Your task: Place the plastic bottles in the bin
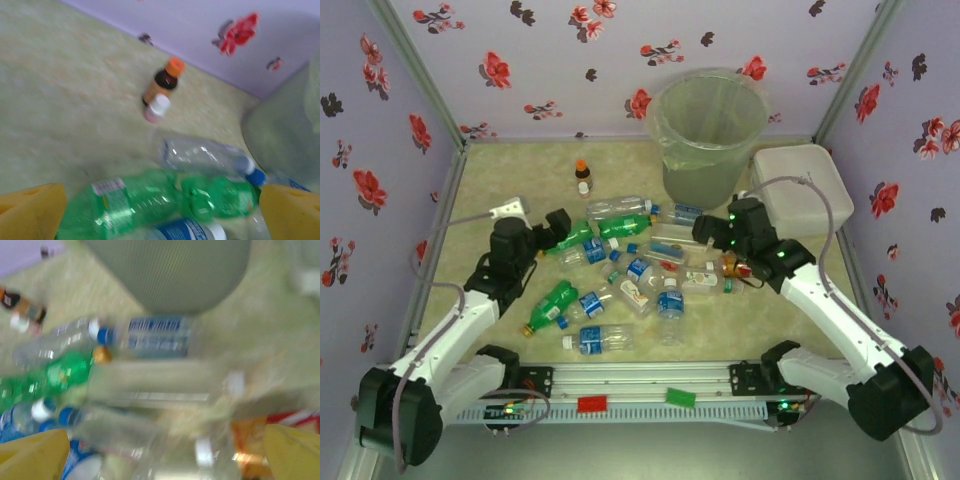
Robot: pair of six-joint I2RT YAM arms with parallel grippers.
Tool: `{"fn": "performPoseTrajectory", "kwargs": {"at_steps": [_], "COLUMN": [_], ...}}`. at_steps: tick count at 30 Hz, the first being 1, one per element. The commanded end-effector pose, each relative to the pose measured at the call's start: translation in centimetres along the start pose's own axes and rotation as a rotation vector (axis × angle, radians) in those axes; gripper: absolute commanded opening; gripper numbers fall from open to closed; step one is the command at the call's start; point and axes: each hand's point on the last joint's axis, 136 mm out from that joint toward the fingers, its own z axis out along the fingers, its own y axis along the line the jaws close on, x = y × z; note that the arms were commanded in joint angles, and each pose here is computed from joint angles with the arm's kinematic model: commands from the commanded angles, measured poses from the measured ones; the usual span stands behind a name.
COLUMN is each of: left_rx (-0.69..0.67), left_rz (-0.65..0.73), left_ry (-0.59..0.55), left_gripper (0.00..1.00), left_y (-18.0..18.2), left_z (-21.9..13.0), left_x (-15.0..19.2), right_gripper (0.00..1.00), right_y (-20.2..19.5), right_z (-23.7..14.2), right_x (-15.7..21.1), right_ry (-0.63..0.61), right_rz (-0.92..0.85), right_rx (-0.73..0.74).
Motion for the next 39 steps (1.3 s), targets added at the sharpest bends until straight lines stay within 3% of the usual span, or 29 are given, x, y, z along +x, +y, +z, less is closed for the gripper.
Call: {"fn": "performPoseTrajectory", "kwargs": {"at_steps": [1, 11, 19, 33, 39], "left_rx": [0.039, 0.043, 0.019, -0.007, -0.012], "left_rz": [-0.07, -0.043, -0.05, -0.04, -0.043], "left_ry": [0.034, 0.028, 0.043, 0.035, 0.032], "left_gripper": [1.0, 1.0, 1.0, 1.0, 1.0], "left_y": [-1.0, -1.6, -0.2, 0.6, 0.8], "left_z": [0.3, 1.7, 1.0, 0.1, 0.0], "left_x": [1.3, 1.0, 2.4, 2.6, 2.6], "right_gripper": [0.99, 0.96, 0.93, 0.76, 0.6], "right_y": [1.4, 5.0, 3.4, 2.7, 2.8], "right_z": [-0.8, 0.2, 2.4, 5.4, 5.2], "right_x": [5.6, 15.4, 19.3, 21.6, 21.2], "right_ry": [0.209, 0.355, 0.372, 0.385, 0.373], "right_rz": [0.05, -0.04, -0.095, -0.1, -0.112], "right_rx": [0.011, 0.043, 0.193, 0.233, 0.232]}}
